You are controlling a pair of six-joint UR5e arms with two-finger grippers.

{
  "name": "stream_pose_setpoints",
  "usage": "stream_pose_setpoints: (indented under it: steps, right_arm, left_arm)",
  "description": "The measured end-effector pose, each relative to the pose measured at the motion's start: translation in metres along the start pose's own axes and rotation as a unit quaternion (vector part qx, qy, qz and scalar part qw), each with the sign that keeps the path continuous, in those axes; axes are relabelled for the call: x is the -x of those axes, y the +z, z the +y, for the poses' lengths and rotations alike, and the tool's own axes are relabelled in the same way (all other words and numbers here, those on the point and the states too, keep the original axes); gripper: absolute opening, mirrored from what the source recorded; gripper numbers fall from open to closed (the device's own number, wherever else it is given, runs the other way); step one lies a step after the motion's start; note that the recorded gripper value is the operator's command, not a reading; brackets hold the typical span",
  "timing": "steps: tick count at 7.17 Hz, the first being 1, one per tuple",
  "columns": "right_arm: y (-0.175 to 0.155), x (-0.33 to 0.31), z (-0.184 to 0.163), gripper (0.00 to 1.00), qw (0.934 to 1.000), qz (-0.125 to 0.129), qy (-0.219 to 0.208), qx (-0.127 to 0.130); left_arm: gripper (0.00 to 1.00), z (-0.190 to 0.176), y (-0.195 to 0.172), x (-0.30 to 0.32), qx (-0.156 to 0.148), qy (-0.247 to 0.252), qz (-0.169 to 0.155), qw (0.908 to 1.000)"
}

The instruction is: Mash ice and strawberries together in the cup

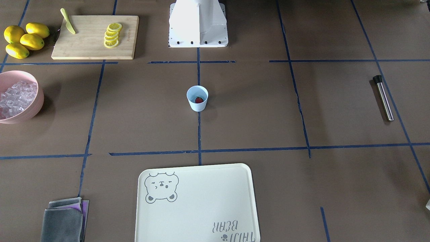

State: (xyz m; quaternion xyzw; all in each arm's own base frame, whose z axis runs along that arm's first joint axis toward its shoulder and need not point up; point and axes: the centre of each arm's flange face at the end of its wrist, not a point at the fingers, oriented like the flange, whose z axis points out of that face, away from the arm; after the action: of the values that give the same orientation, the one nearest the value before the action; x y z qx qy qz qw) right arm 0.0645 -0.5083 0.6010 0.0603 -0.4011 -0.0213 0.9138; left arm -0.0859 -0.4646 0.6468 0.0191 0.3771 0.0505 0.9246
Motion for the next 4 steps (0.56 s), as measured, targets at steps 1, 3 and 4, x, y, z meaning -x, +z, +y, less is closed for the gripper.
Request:
stream_pose_setpoints:
  steps: [1, 3, 4]
  right_arm:
    - [0.0002, -0.0001, 0.0, 0.99, 1.0, 0.0, 0.0, 0.0]
    - [0.0005, -0.0005, 0.0001, 0.99, 1.0, 0.0, 0.0, 0.0]
    - [0.0007, -0.0007, 0.0002, 0.99, 1.0, 0.0, 0.0, 0.001]
  left_arm:
    - [1.0, -0.0017, -0.0021, -0.0003, -0.002, 0.001, -0.003, 1.0]
    - [1.0, -0.0023, -0.003, -0.0004, -0.002, 0.002, -0.004, 1.0]
    - [1.0, -0.0024, -0.0029, -0.0002, -0.002, 0.002, -0.004, 1.0]
